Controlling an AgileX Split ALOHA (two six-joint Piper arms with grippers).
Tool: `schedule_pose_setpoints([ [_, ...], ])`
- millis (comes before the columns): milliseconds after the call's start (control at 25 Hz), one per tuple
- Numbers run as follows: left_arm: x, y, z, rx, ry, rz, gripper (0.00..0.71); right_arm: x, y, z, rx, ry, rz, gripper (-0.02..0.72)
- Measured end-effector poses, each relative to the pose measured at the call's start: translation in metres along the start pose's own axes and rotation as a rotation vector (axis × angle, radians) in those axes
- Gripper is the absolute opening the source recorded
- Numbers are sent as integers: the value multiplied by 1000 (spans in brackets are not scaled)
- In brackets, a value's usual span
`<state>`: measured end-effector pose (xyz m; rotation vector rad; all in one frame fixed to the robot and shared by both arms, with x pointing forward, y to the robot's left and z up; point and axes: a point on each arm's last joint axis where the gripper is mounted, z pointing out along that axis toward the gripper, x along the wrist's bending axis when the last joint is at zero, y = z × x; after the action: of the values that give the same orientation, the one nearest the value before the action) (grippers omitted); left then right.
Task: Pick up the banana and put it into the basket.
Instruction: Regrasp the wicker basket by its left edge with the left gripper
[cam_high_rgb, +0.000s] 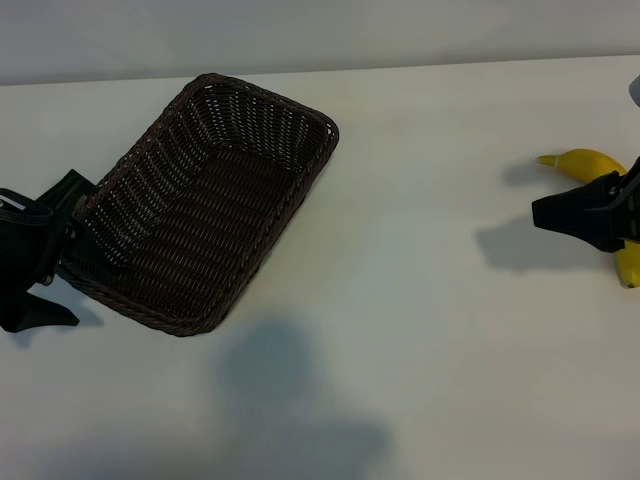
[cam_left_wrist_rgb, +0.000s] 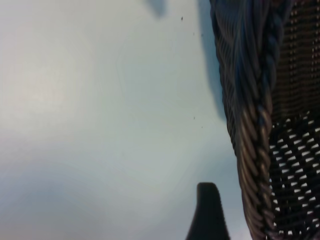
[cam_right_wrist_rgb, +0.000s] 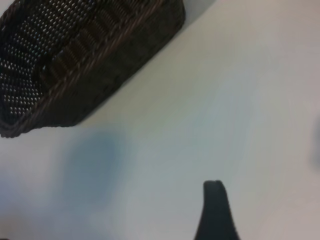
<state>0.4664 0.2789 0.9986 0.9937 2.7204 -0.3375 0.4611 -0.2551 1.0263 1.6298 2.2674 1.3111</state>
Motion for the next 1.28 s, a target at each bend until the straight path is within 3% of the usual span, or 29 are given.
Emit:
schedule_pose_setpoints([
  [360,3,7,0,-81,30,-48,567,0,0,0,0,0,0,513],
  [680,4,12,11,-73,51,-90,567,0,0,0,0,0,0,513],
  [1000,6,16,24,-95,27,-117,567,0,0,0,0,0,0,513],
  [1280,-4,16,39,-98,6,-103,567,0,0,0,0,0,0,513],
])
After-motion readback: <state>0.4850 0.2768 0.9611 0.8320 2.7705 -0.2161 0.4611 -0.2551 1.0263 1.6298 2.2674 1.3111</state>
